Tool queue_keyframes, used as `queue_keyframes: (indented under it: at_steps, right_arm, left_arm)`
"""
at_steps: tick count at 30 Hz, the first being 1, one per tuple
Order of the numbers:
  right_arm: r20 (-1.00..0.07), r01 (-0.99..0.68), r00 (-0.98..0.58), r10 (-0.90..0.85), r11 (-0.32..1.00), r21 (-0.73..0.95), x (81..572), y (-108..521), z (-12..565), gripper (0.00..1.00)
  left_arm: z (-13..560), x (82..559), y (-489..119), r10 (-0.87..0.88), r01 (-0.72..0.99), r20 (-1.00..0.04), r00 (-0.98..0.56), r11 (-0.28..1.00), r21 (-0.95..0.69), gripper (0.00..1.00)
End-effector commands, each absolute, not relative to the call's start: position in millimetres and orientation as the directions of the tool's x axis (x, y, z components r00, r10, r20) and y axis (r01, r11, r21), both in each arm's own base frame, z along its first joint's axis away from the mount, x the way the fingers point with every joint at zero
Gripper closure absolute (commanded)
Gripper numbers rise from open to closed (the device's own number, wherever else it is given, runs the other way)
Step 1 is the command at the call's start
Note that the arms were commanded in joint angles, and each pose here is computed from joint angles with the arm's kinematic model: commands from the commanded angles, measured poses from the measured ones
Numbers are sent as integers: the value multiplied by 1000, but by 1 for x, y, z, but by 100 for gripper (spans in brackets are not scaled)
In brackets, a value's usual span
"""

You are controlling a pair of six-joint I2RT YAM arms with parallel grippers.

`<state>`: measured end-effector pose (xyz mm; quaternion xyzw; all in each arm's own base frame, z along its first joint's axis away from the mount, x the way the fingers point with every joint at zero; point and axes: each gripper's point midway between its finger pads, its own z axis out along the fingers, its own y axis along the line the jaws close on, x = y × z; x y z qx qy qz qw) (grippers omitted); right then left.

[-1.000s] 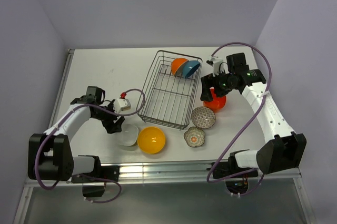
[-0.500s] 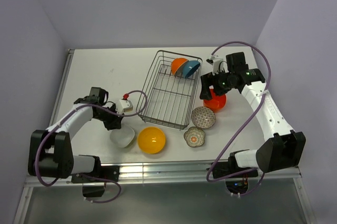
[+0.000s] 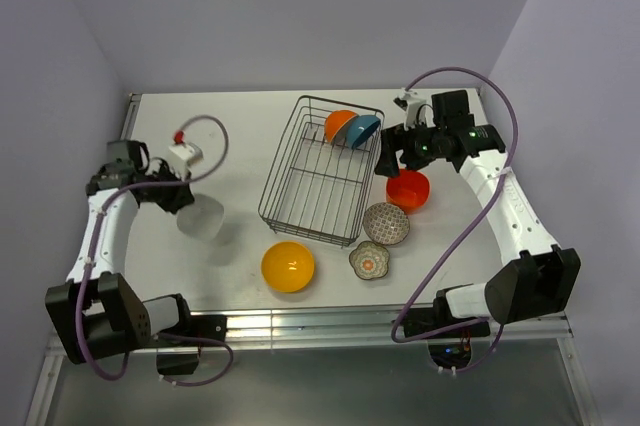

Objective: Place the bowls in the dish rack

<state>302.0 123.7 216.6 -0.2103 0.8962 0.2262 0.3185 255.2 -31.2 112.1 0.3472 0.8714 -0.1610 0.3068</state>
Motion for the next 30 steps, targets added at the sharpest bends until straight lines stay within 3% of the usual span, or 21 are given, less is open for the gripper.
queue_keyframes:
  at_steps: [1, 5, 9, 13, 22, 30]
  right_arm:
    - [-767, -544, -622, -154, 790, 283, 326, 133, 259, 11]
    - [-796, -536, -599, -89, 783, 316, 342, 136, 280, 12]
    - [-838, -525, -545, -4, 781, 338, 349, 139, 309, 12]
    - [-870, -525, -489, 56, 778, 345, 348, 140, 331, 12]
    - [-862, -491, -492, 125, 777, 393, 355, 142, 334, 12]
    - [-855, -446, -485, 184, 789, 422, 373, 143, 335, 16]
  left_arm:
    - [207, 314, -25, 306, 584, -829, -467, 812, -29, 100]
    - [300, 357, -25, 92, 447, -950, -298, 893, -54, 100]
    - [339, 388, -30, 19, 319, -980, -197, 947, -46, 100]
    - [362, 403, -99, -8, 363, -992, -127, 930, -54, 100]
    - [349, 439, -220, -108, 206, -971, -212, 967, -153, 100]
    - [345, 442, -304, -121, 210, -973, -198, 964, -163, 100]
